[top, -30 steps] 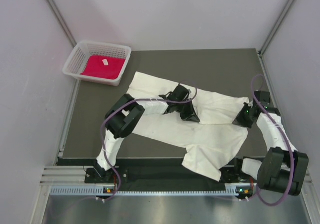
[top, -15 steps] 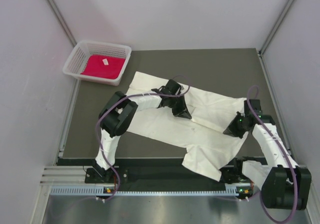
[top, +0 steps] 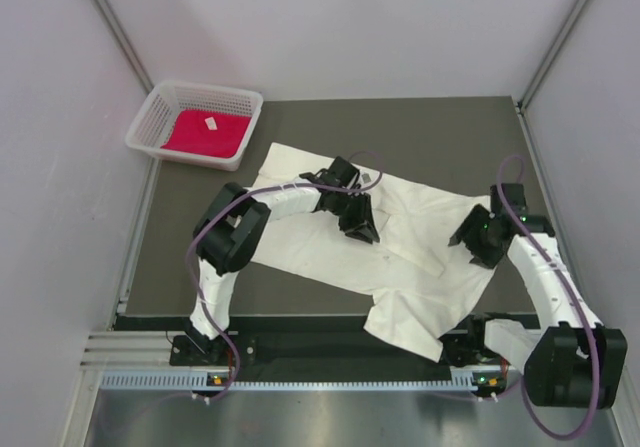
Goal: Fold and stack the t-shirts
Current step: Fold the tshirt
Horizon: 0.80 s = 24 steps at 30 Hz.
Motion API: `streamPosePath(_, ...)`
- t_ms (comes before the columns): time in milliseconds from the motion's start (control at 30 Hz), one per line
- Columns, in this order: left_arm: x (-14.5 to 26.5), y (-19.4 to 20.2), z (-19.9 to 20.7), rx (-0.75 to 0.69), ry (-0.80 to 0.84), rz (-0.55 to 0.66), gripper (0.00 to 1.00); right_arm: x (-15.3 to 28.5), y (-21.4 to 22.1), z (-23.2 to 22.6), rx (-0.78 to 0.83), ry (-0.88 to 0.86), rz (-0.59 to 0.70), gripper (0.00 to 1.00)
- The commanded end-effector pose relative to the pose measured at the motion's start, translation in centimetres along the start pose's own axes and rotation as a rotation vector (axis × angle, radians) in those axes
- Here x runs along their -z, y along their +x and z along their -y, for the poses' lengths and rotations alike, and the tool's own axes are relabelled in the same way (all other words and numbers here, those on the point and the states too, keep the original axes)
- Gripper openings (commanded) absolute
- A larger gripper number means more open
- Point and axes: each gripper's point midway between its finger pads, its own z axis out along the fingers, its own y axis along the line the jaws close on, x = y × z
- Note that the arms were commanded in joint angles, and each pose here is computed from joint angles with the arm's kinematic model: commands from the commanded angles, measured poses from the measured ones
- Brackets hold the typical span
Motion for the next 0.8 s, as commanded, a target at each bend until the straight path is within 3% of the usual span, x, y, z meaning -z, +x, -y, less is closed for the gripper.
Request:
streamPosePath(0, 4.4, -0.6, 3.0, -0.203, 0.026, 0.063, 0.31, 2.3, -7.6, -1.1, 0.073, 0.033, 0.24, 0.66)
streamPosePath(233, 9.7, -0.4, 3.1, -0.375, -0.048, 0.105, 0.33, -0.7, -17.0, -3.3, 0.161, 0.075, 0.321, 0.73)
streamPosePath(367, 12.4, -1.4, 1.3, -0.352, -0.076, 0.168, 0.32, -2.6, -19.6, -3.6, 0.195, 0.108, 0.308, 0.72)
streamPosePath(567, 15.3, -2.4, -1.7, -0.263, -0.065, 0.226, 0.3, -4.6, -22.2, -2.1, 0.243, 0.176, 0.288, 0.58)
streamPosePath(600, 15.6, -2.4, -2.0, -0.255, -0.062, 0.229, 0.3, -5.0, -22.3, -1.9, 0.24, 0.166, 0.27, 0.48)
streamPosePath(633, 16.0, -2.5, -2.5, -0.241, -0.059, 0.234, 0.29, -5.8, -22.2, -1.7, 0.236, 0.159, 0.242, 0.45)
streamPosePath(767, 16.7, -2.6, -3.3, -0.211, -0.05, 0.245, 0.29, -6.9, -21.7, -1.2, 0.262, 0.149, 0.208, 0.46)
